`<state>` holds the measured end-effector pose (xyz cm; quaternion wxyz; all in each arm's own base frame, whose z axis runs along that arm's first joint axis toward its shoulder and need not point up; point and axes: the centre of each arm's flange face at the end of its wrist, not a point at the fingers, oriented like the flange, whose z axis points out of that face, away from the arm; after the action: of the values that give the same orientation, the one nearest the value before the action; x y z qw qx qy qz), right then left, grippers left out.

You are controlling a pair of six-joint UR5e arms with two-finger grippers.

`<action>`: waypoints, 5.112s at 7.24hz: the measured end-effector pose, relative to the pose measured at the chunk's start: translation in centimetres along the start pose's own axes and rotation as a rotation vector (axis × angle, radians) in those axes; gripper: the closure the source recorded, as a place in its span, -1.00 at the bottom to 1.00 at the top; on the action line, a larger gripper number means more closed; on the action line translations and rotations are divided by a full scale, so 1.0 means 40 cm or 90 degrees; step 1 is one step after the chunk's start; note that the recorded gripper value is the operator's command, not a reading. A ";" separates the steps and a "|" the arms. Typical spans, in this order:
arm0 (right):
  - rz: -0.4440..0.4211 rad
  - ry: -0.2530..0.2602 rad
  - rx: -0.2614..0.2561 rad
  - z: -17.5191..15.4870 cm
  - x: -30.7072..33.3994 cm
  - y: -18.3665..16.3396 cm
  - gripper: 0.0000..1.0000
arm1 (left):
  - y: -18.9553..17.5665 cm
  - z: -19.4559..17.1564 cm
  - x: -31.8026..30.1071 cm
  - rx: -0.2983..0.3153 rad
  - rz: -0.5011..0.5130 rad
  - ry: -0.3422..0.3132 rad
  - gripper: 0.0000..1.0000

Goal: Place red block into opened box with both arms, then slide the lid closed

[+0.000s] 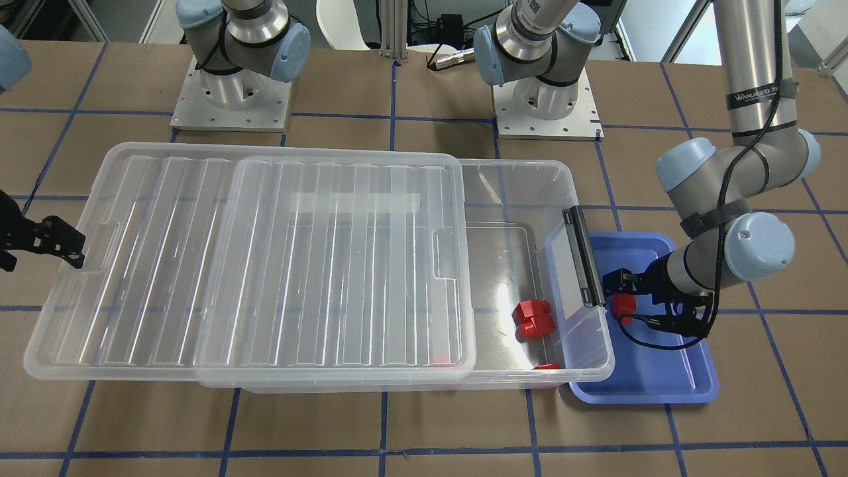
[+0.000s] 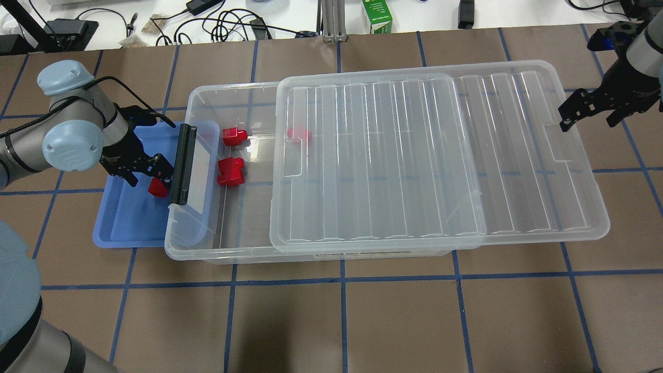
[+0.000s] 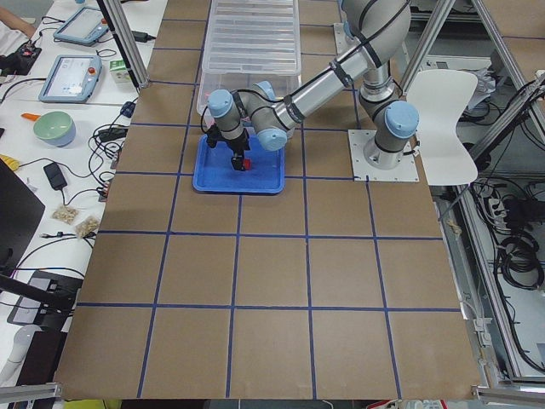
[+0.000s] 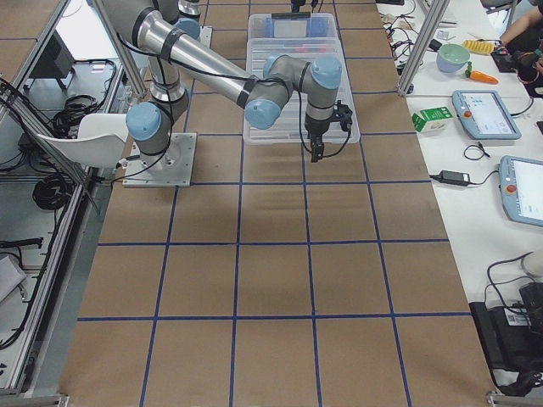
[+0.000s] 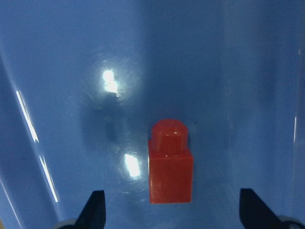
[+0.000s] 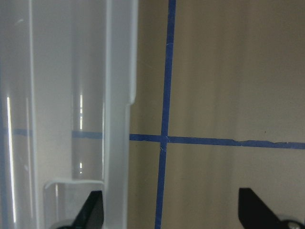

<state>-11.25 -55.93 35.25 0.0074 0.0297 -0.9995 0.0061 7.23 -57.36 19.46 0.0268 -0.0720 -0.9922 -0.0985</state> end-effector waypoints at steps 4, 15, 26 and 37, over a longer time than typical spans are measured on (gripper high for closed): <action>0.010 0.001 0.002 -0.004 0.026 0.006 -1.00 | -0.014 0.029 -0.008 -0.016 0.002 0.004 1.00; 0.020 -0.004 0.027 -0.149 0.019 0.007 -1.00 | 0.073 -0.588 0.089 0.065 -0.037 -0.008 1.00; 0.081 -0.014 0.013 -0.427 -0.465 0.068 -1.00 | 0.069 -0.197 0.595 0.029 -0.121 0.016 1.00; 0.067 -0.012 0.015 -0.383 -0.611 0.047 -1.00 | -0.029 0.042 0.586 -0.013 -0.119 0.050 -1.00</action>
<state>13.25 -52.39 50.18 -0.0030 -0.0230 -0.9996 0.0178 -16.18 -54.91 19.16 0.0558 0.0248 -0.9917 -0.1135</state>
